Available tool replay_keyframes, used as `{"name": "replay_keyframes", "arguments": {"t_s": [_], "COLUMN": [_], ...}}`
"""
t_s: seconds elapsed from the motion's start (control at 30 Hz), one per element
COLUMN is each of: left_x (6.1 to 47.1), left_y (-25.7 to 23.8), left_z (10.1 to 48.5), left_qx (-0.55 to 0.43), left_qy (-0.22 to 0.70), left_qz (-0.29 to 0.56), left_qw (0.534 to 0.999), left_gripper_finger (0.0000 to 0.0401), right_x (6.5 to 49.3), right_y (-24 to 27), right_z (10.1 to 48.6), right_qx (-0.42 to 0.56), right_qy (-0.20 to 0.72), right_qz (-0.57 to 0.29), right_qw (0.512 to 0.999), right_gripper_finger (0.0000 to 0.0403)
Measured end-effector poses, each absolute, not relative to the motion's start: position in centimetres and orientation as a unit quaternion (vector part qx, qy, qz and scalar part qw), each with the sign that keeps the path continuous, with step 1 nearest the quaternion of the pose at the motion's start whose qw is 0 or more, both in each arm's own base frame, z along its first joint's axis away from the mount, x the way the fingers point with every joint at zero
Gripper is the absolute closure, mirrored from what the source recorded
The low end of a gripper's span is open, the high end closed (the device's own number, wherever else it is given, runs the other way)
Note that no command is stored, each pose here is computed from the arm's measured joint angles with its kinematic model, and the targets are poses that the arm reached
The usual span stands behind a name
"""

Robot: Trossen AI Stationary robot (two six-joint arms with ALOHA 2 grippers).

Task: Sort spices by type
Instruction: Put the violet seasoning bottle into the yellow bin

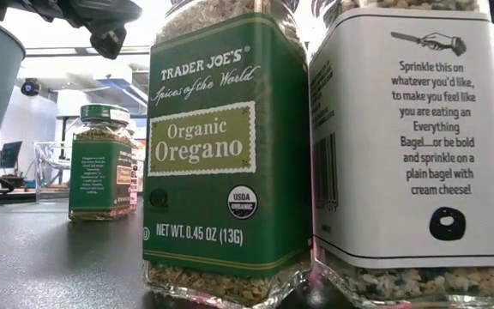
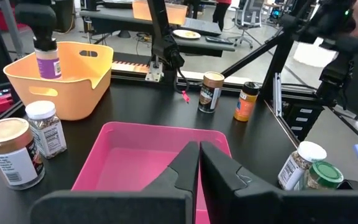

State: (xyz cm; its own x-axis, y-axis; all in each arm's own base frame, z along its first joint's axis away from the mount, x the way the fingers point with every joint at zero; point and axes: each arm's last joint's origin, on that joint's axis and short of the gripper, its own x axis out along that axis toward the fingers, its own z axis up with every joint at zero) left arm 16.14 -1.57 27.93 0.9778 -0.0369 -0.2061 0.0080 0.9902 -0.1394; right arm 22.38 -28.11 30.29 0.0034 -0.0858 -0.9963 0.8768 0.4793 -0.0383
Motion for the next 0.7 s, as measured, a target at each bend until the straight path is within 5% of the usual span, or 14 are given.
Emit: {"name": "replay_keyframes", "arguments": {"t_s": [0.7], "left_x": [16.1], "left_y": [-1.6], "left_z": [27.9], "left_qx": [-0.073], "left_qy": [0.104], "left_qz": [-0.011], "left_qw": [0.992], "left_gripper_finger": [0.0401], "right_x": [22.5], "right_y": [-28.2], "right_z": [25.1], "right_qx": [0.334], "right_qy": [0.602], "right_qz": [-0.376], "right_qw": [0.621], "right_gripper_finger": [0.0191]}}
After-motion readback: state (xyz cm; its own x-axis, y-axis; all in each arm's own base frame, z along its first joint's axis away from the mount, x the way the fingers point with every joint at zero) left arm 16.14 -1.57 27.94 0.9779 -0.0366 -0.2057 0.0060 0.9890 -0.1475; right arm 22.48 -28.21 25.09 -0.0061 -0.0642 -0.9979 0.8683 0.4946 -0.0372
